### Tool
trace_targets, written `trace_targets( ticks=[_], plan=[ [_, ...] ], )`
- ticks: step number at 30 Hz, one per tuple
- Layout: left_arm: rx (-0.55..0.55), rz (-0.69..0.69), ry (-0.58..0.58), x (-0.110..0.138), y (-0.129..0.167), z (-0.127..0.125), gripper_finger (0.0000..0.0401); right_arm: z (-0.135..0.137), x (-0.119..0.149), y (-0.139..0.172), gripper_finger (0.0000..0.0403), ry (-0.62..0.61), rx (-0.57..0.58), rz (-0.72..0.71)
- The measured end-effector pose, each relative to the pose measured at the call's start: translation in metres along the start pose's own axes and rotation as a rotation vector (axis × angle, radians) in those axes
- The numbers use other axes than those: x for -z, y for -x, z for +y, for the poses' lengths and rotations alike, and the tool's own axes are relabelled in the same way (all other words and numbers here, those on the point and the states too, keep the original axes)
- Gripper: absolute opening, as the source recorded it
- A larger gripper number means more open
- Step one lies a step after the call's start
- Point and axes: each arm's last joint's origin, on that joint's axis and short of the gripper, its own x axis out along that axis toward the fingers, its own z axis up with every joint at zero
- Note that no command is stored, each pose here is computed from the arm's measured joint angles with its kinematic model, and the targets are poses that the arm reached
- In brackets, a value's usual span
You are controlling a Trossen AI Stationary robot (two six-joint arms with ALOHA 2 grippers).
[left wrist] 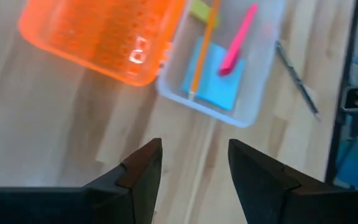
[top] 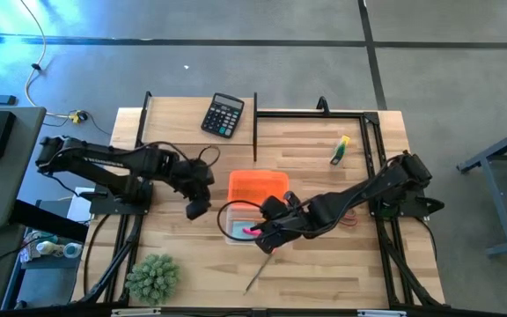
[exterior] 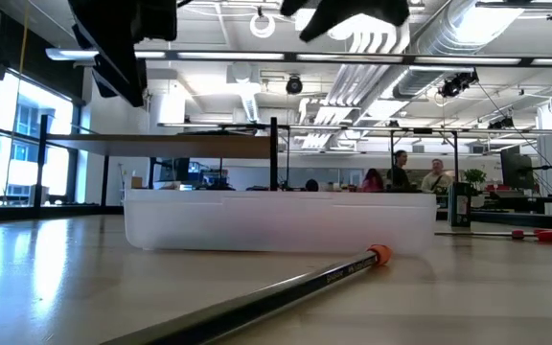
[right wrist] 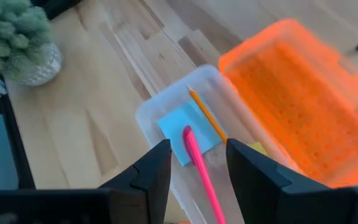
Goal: Pack school essentials
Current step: Put the black pencil into the school supply box
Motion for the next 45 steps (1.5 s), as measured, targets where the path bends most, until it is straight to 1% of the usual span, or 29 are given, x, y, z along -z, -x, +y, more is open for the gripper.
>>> trace_targets(
  ticks=[3,8,15,19,24,28,31,35,37,40,45],
  plan=[
    [0.03,0.003,-0.048,0.004,-0.001,-0.011,0.0173,0.001,-0.007,0.009,0.0144,0.077,0.009,0.008],
    [0.084,-0.001,-0.104,0.011,-0.003,-0.029,0.0173,-0.001,-0.012,0.021,0.0144,0.157,0.042,0.041],
    [0.177,-0.09,-0.153,0.008,0.003,-0.051,0.0172,0.004,-0.023,0.039,0.0144,0.281,0.019,0.029],
    [0.155,-0.149,-0.162,0.003,0.012,-0.06,0.0172,0.004,-0.027,0.053,0.0144,0.328,0.026,0.048],
    [0.15,-0.249,-0.145,-0.011,0.032,-0.07,0.0172,0.007,-0.049,0.081,0.0144,0.379,-0.001,-0.028],
    [0.139,-0.337,-0.134,-0.021,0.049,-0.076,0.0172,0.002,-0.068,0.113,0.0144,0.396,0.027,-0.109],
    [0.128,-0.389,-0.123,-0.028,0.061,-0.08,0.0172,-0.006,-0.08,0.138,0.0144,0.36,0.052,-0.148],
    [0.141,-0.425,-0.101,-0.031,0.072,-0.085,0.0172,-0.017,-0.088,0.165,0.0144,0.306,0.054,-0.157],
    [0.156,-0.429,-0.104,-0.031,0.074,-0.088,0.0172,-0.021,-0.089,0.172,0.0144,0.296,0.045,-0.162],
    [0.18,-0.417,-0.08,-0.027,0.075,-0.093,0.0172,-0.026,-0.083,0.175,0.0144,0.294,0.015,-0.121],
    [0.219,-0.386,-0.055,-0.019,0.071,-0.105,0.0172,-0.031,-0.077,0.169,0.0144,0.29,0.085,-0.083]
  ],
)
